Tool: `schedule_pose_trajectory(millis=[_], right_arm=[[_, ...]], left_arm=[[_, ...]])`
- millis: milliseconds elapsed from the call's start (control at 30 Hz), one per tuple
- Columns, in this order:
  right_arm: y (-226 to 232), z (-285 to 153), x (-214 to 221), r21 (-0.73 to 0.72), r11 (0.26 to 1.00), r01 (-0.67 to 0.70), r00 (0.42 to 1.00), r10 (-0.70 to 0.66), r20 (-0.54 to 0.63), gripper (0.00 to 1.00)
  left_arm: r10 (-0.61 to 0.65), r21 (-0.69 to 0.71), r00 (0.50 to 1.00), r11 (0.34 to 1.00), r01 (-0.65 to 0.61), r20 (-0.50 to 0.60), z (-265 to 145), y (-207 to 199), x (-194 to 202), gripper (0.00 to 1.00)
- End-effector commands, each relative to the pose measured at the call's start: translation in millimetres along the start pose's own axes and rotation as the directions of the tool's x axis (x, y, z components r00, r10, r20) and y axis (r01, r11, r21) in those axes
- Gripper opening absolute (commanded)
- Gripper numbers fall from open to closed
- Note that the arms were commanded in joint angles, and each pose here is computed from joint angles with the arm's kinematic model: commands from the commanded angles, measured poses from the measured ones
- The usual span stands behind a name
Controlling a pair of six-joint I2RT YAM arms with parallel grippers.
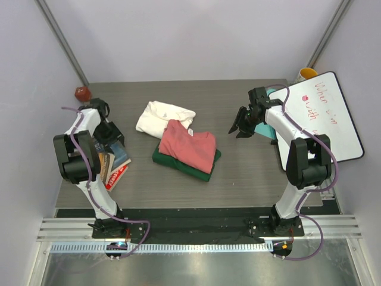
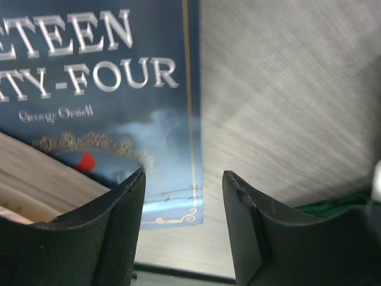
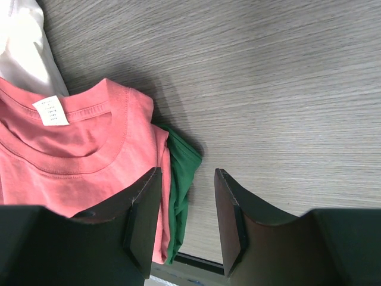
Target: Fold and stack the t-shirts
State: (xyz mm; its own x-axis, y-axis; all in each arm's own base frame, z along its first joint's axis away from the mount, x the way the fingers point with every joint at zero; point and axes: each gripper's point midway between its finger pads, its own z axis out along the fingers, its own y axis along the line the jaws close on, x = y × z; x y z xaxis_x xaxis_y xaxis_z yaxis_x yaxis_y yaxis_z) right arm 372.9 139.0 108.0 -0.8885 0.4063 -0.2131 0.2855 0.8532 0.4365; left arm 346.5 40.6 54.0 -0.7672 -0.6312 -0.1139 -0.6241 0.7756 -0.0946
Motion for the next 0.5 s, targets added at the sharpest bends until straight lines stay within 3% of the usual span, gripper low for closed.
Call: schedule_pose_trajectory(millis=[0,200,400,467], right_arm=[[15,-9,-8,-0.044,0.999,0.021,0.999,-0.020,0.030,0.46],[14,-8,-6,-0.046,0.999,0.028,0.999,-0.027,0.024,0.46],[16,-8,-7,-0.050,0.998,0.029,0.999,-0.027,0.025,0.47],[15,-9,-6,-0.050,0.998,0.033,0.999,-0.032,0.025,0.46]], left_arm=[[-0.008,-0.026,0.996,1.000,0.005,-0.085,-4,13,29,0.53],[0.006,0.013,0.998,1.000,-0.005,-0.061,-8,13,38,0.54],[0.006,0.160,0.998,0.987,-0.016,0.058,-39,-29,-11,0.58],[0.010,0.180,0.999,0.983,-0.019,0.050,-35,-40,-23,0.58]])
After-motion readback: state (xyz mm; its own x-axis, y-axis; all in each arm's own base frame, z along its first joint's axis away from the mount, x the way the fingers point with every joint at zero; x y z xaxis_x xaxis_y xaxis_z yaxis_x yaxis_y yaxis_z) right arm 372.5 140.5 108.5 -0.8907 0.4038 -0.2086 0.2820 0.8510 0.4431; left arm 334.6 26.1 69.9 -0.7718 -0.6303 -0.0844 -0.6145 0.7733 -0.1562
